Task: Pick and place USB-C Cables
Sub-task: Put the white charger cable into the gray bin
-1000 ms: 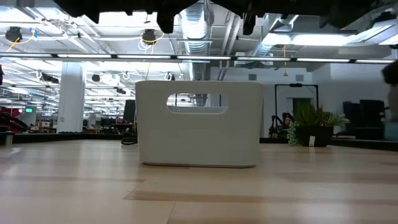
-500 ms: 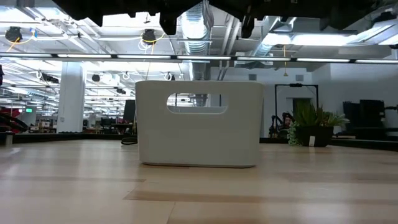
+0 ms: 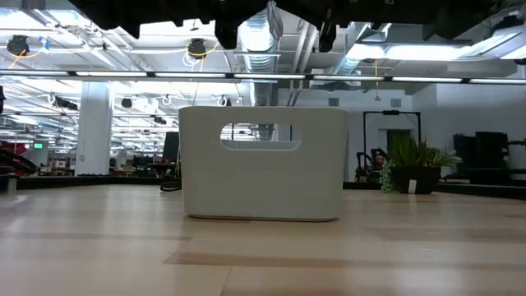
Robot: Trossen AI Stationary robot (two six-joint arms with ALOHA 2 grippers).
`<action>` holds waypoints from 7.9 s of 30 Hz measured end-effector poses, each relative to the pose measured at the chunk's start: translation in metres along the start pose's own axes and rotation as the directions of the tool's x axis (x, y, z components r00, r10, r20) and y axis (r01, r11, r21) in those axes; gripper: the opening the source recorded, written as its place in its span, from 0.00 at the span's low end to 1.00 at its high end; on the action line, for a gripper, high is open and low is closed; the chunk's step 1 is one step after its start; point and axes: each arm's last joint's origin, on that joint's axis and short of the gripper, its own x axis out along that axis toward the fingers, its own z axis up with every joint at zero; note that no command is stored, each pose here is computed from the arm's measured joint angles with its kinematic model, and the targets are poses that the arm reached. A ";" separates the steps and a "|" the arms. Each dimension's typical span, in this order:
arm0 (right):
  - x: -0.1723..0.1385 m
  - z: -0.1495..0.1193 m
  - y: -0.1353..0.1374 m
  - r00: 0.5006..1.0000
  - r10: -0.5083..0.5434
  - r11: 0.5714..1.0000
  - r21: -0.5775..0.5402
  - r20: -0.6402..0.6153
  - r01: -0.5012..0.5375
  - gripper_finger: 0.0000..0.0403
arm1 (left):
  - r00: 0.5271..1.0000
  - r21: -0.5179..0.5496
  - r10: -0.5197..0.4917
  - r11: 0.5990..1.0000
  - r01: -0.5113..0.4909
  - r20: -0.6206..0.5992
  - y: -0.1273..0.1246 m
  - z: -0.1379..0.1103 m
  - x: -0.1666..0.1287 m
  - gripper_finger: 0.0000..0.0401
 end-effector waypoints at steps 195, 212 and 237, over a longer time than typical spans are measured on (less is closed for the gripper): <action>-0.121 0.051 0.017 0.852 -0.361 0.913 0.044 -0.379 0.406 0.49 | 0.604 0.478 0.327 0.872 0.103 -0.727 -0.077 -0.079 0.065 0.08; -0.121 0.049 0.016 0.844 -0.365 0.913 0.028 -0.392 0.408 0.49 | 0.530 0.555 0.184 0.416 0.721 -0.828 -0.072 -0.085 0.058 0.09; -0.120 0.047 0.006 0.812 -0.418 0.890 -0.002 -0.408 0.457 0.49 | 0.413 0.430 0.120 0.191 0.882 -0.903 -0.053 -0.115 0.065 0.08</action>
